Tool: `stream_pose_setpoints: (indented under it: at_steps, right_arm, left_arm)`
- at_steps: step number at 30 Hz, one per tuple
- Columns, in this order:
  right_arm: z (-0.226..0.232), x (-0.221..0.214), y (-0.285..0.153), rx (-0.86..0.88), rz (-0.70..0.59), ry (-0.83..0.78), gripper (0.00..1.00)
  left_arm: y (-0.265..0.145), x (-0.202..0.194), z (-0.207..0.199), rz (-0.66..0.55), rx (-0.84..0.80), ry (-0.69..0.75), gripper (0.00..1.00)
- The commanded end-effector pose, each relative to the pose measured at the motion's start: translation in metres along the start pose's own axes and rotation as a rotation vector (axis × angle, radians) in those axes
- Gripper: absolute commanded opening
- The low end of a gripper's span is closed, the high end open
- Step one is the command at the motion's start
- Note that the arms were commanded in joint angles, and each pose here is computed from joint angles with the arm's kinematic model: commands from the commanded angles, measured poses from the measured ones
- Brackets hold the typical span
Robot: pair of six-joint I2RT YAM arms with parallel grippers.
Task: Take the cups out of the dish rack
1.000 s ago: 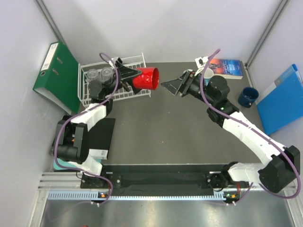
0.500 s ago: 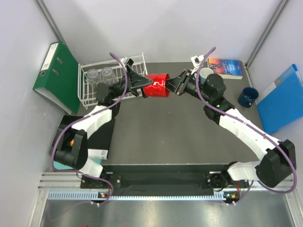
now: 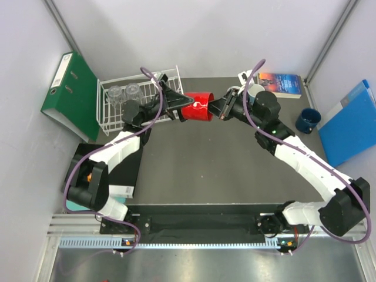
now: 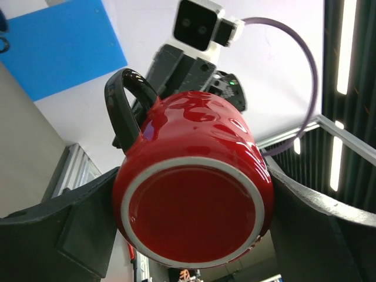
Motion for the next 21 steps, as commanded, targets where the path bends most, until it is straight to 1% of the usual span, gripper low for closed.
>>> stream_pose_setpoints:
  at_steps: [1,2,3,4,5,6,7,8,9,10,11,12,14,19,20,21]
  right_arm:
    - [0.020,0.044,-0.025,-0.122,-0.093,-0.131,0.00]
    - [0.019,0.053,-0.029,-0.174,-0.119,-0.163,0.00]
    - [0.015,0.050,-0.035,-0.232,-0.095,-0.164,0.00]
    - [0.013,0.052,-0.038,-0.274,-0.097,-0.175,0.00]
    - [0.008,0.061,-0.044,-0.363,-0.126,-0.200,0.00]
    - [0.002,0.063,-0.047,-0.424,-0.124,-0.211,0.00]
    - [-0.007,0.057,-0.053,-0.496,-0.080,-0.213,0.00]
    - [-0.014,0.065,-0.059,-0.591,-0.106,-0.236,0.00]
    - [-0.023,0.065,-0.061,-0.662,-0.091,-0.241,0.00]
    - [-0.032,0.060,-0.067,-0.737,-0.043,-0.246,0.00]
    - [-0.039,0.062,-0.071,-0.786,-0.049,-0.253,0.00]
    - [-0.042,0.063,-0.076,-0.808,-0.051,-0.252,0.00]
    - [-0.055,0.060,-0.084,-0.849,-0.053,-0.222,0.00]
    - [-0.058,0.059,-0.093,-0.825,-0.082,-0.197,0.00]
    - [-0.059,0.062,-0.095,-0.848,-0.094,-0.199,0.00]
    - [-0.063,0.059,-0.097,-0.883,-0.078,-0.196,0.00]
  left_arm:
    - [0.006,0.015,-0.001,-0.085,0.051,0.134,0.99]
    - [0.004,0.018,0.011,-0.114,0.128,0.125,0.99]
    - [0.004,0.023,0.015,-0.171,0.165,0.129,0.99]
    - [0.002,0.026,0.019,-0.205,0.199,0.134,0.99]
    - [-0.002,0.026,0.031,-0.235,0.286,0.119,0.99]
    - [-0.005,0.035,0.039,-0.324,0.347,0.120,0.99]
    - [-0.010,0.037,0.047,-0.344,0.415,0.155,0.99]
    - [-0.017,0.035,0.066,-0.352,0.529,0.100,0.99]
    - [-0.020,0.038,0.068,-0.369,0.597,0.095,0.99]
    - [-0.026,0.042,0.078,-0.401,0.676,0.122,0.99]
    - [-0.029,0.042,0.083,-0.406,0.708,0.124,0.99]
    - [-0.036,0.037,0.093,-0.401,0.769,0.087,0.99]
    - [-0.040,0.035,0.096,-0.426,0.788,0.094,0.99]
    - [-0.046,0.029,0.105,-0.417,0.791,0.081,0.99]
    - [-0.046,0.028,0.106,-0.410,0.792,0.072,0.99]
    - [-0.046,0.027,0.107,-0.411,0.793,0.067,0.99]
Point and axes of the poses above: each gripper's point midway between its finger pads, its own y axis out along the fingers, its own z axis along the line the jaws close on, x = y × z, the point moved 7 cm from there along -y, back along the fingers, and after that the axes turned 5 degrees about -y, right-handed, at the moved point
